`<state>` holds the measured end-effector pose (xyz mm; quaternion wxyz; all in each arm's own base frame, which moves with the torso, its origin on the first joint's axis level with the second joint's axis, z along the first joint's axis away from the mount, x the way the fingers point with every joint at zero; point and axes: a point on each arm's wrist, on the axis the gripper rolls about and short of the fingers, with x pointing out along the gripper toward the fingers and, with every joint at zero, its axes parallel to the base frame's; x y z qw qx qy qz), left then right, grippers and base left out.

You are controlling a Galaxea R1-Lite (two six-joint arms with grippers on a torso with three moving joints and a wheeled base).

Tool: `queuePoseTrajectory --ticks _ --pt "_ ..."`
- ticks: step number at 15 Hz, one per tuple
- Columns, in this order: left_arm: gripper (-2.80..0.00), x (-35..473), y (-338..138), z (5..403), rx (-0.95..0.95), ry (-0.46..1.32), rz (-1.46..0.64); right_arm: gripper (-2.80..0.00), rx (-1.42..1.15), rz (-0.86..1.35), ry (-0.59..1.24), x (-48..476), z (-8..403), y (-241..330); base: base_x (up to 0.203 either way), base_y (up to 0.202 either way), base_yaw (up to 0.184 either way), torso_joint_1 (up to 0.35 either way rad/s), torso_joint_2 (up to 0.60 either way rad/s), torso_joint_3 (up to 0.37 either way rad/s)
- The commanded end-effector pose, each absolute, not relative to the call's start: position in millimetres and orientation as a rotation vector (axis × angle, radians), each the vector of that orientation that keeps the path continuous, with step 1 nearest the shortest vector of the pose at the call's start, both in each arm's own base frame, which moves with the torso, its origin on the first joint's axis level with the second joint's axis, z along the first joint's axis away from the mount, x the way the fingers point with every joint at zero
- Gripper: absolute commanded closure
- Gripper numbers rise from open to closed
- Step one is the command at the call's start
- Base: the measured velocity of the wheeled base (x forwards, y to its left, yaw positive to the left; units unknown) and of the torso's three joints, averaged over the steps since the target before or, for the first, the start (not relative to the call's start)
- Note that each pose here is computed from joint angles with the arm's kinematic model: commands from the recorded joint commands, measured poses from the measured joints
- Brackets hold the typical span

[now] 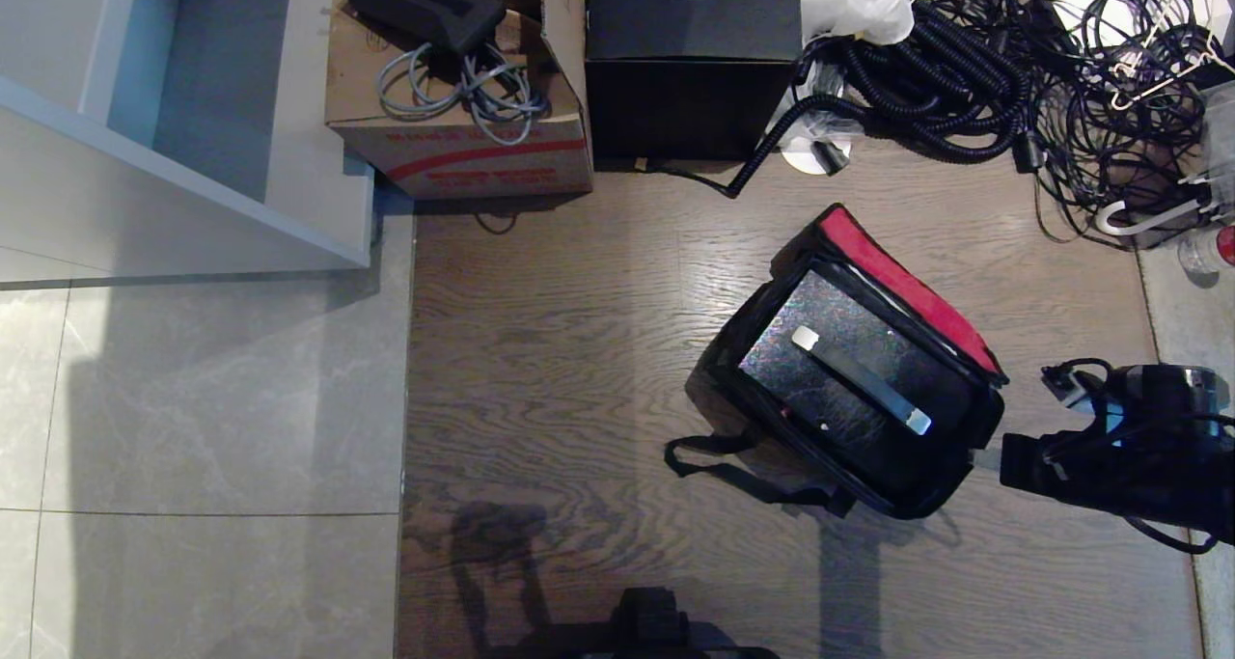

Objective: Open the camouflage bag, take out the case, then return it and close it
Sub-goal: Grip the handle

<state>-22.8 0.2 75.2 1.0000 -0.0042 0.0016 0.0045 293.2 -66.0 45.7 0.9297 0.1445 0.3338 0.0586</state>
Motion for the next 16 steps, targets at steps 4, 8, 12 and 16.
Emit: queuePoseTrajectory --ticks 4,8,12,16 --pt "0.0 -23 0 75 -0.009 0.003 0.009 0.0 0.201 0.213 0.749 309 22 -39 0.0 0.0 0.0 0.0 0.0 0.0" --pt "0.0 -23 0 75 -0.009 0.003 0.009 0.0 0.214 0.195 0.759 322 16 -17 0.0 0.0 0.0 0.0 0.0 0.0" --pt "0.0 -23 0 75 -0.009 0.003 0.009 0.0 0.386 0.181 0.688 331 32 3 0.0 0.0 0.0 0.0 0.0 0.0" --pt "0.0 -23 0 75 -0.009 0.003 0.009 0.0 0.454 0.141 0.614 343 51 17 0.0 0.0 0.0 0.0 0.0 0.0"
